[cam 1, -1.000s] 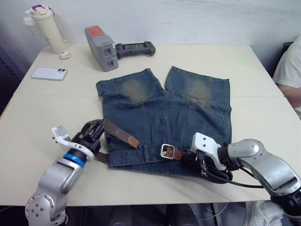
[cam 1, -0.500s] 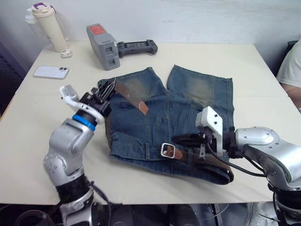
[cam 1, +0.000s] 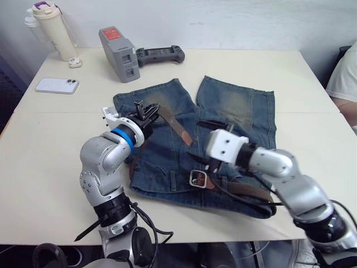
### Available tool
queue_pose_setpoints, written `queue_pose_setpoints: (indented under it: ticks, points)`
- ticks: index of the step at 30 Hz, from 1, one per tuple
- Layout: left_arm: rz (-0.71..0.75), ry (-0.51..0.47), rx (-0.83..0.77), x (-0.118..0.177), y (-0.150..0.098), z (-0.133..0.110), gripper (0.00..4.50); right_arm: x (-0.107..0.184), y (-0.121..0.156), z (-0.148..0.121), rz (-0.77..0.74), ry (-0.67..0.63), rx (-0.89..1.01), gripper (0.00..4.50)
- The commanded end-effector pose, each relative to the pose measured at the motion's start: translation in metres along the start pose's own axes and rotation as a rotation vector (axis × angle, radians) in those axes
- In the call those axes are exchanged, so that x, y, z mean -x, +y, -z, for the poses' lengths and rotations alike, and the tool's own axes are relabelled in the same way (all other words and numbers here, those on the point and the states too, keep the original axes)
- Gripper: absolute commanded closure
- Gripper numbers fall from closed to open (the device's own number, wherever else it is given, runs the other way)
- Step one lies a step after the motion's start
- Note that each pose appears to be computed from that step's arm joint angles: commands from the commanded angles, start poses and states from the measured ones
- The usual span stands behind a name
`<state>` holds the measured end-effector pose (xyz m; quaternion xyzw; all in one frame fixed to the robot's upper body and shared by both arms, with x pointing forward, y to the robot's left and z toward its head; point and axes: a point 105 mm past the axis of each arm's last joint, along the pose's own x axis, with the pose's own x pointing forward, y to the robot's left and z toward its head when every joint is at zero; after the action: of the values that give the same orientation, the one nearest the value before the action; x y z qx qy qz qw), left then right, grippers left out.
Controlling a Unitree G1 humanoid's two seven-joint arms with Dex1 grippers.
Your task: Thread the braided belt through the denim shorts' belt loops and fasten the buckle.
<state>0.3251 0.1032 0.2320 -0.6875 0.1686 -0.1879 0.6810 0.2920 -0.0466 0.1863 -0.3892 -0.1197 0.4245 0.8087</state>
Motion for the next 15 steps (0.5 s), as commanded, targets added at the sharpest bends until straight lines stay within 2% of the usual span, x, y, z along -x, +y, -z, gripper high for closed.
queue_pose_setpoints:
  ticks: [1, 9, 12, 15]
  points:
    - [0.063, 0.035, 0.04, 0.0, -0.014, 0.017, 4.5, -0.002, -0.009, -0.005, 0.087, -0.018, 0.067, 0.03]
    - [0.065, 0.037, 0.049, 0.0, -0.017, 0.02, 4.5, -0.006, -0.013, 0.007, 0.138, 0.015, 0.09, 0.03]
    - [0.068, 0.035, 0.054, 0.001, -0.019, 0.022, 4.5, -0.007, -0.016, 0.009, 0.156, 0.019, 0.086, 0.79]
    - [0.066, 0.033, 0.054, 0.003, -0.019, 0.023, 4.5, -0.005, -0.018, 0.011, 0.167, 0.024, 0.088, 2.34]
